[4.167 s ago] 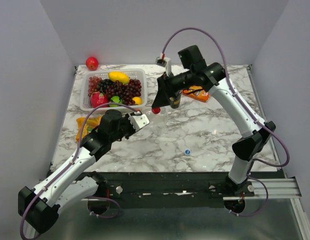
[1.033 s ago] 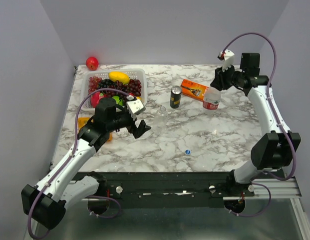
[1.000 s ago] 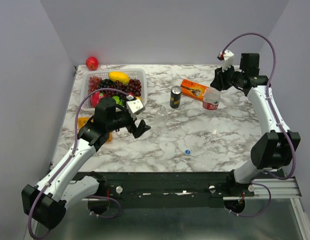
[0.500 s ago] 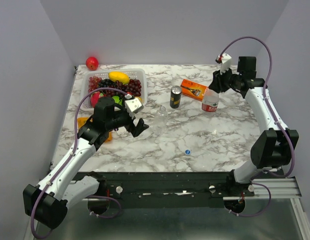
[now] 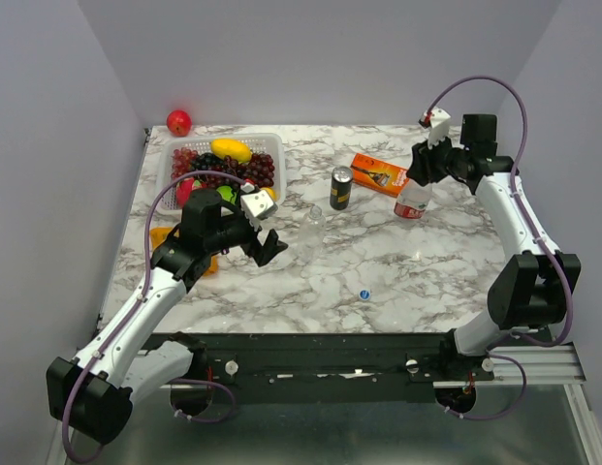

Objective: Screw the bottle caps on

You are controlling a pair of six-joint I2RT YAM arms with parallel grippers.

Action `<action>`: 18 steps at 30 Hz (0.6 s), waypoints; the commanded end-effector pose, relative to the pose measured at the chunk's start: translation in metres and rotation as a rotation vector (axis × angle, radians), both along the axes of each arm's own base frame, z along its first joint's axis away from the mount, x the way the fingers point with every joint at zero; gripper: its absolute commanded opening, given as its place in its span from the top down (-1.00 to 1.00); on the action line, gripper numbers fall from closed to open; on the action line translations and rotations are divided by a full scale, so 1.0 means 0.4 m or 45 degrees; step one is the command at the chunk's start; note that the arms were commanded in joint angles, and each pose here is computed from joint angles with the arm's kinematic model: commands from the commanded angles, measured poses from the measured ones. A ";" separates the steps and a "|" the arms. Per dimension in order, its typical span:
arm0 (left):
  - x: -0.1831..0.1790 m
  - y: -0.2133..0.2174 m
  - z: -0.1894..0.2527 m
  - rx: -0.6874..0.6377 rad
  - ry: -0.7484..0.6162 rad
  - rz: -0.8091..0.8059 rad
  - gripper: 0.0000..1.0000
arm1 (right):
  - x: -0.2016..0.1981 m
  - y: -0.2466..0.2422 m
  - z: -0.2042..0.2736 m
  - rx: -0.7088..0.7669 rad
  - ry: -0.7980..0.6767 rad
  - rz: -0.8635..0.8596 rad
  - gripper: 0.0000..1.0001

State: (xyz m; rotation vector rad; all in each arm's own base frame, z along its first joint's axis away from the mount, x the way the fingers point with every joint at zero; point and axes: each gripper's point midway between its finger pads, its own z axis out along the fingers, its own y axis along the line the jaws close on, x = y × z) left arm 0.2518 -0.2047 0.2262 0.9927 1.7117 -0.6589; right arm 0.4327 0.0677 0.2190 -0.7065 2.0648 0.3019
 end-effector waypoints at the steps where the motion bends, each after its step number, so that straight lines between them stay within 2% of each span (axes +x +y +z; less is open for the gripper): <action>1: -0.011 -0.008 0.010 -0.040 -0.005 -0.036 -0.97 | 0.001 -0.038 0.005 -0.028 -0.004 -0.061 -0.13; 11: -0.008 -0.006 0.006 -0.045 0.000 -0.028 -0.97 | 0.010 -0.035 0.016 -0.012 -0.011 -0.053 -0.19; 18: -0.004 0.001 -0.002 -0.033 -0.011 -0.013 -0.97 | -0.040 0.060 0.203 0.211 -0.141 0.138 -0.38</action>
